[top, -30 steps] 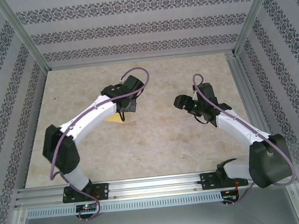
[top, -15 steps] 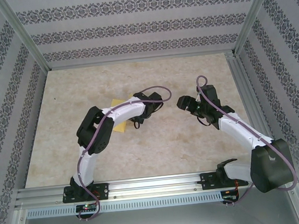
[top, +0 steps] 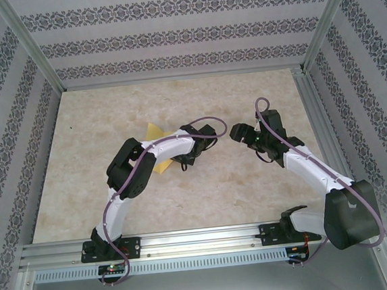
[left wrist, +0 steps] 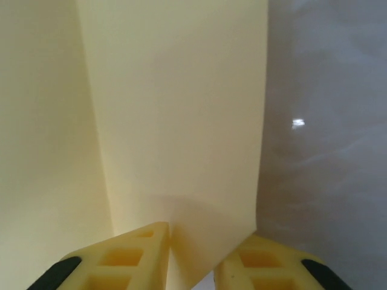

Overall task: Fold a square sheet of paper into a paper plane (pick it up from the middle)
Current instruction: Turn over the paper at the center of the table, then move the paper to the center of the table.

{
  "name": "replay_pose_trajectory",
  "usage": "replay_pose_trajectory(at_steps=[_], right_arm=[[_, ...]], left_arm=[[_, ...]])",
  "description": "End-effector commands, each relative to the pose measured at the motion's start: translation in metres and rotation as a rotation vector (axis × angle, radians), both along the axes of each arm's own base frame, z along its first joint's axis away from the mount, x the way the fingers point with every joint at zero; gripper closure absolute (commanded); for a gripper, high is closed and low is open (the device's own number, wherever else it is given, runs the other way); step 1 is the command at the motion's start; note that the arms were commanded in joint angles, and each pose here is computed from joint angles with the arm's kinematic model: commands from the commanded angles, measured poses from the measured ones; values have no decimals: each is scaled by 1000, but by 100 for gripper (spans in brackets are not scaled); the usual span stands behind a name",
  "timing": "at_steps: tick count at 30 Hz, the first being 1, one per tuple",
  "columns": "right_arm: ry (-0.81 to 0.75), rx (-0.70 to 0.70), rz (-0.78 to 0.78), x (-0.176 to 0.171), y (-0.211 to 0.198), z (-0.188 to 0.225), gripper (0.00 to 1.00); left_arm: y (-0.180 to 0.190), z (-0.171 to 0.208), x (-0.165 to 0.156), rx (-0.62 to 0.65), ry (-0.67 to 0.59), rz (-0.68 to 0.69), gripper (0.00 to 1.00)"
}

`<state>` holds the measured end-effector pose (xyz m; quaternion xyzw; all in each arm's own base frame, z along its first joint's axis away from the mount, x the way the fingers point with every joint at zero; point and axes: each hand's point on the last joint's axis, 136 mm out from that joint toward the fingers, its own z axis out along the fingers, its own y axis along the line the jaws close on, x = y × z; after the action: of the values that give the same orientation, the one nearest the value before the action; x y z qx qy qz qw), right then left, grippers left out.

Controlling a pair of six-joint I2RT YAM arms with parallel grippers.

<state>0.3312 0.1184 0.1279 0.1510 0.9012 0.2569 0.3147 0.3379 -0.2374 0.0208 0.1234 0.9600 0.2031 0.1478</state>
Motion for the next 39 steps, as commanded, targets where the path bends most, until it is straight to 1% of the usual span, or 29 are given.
replay_pose_trajectory(at_steps=[1, 4, 7, 10, 12, 15, 18, 20, 22, 24, 27, 28, 33, 35, 39], right_arm=[[9, 2, -31, -1, -6, -3, 21], [9, 8, -22, -1, -5, -2, 21], [7, 12, -9, -2, -2, -2, 20], [6, 21, 9, -1, 1, -4, 20], [10, 36, 29, -1, 6, -5, 20], [20, 49, 61, -1, 16, -8, 20], [30, 43, 99, -2, 29, -11, 19], [41, 37, 122, -3, 38, -13, 20], [51, 36, 140, -4, 47, -17, 20], [59, 38, 159, -4, 56, -20, 19], [74, 41, 192, -5, 70, -24, 20], [78, 41, 205, -6, 76, -24, 20], [99, 72, 270, -11, 103, -29, 20], [107, 96, 308, -14, 118, -29, 20], [123, 116, 368, -20, 144, -33, 20]], left_arm=[[-27, -4, -4, -131, 26, -9, 71], [-43, 11, -8, -231, 48, -24, 67], [-68, 48, -12, -406, 49, -64, 60], [-92, 93, -17, -607, 22, -120, 53], [-97, 117, -17, -709, 0, -133, 48], [-88, 133, -11, -806, -30, -109, 42], [-67, 129, 0, -876, -41, -44, 41], [-53, 116, 8, -915, -31, 8, 43], [-42, 100, 18, -978, -20, 62, 50], [-33, 82, 25, -1006, 1, 115, 58], [-17, 58, 31, -991, 10, 176, 66], [-12, 53, 33, -987, 8, 191, 67], [4, 33, 31, -993, 22, 241, 69], [5, 29, 28, -1016, 30, 251, 69], [0, 40, 27, -1105, 27, 242, 62]])
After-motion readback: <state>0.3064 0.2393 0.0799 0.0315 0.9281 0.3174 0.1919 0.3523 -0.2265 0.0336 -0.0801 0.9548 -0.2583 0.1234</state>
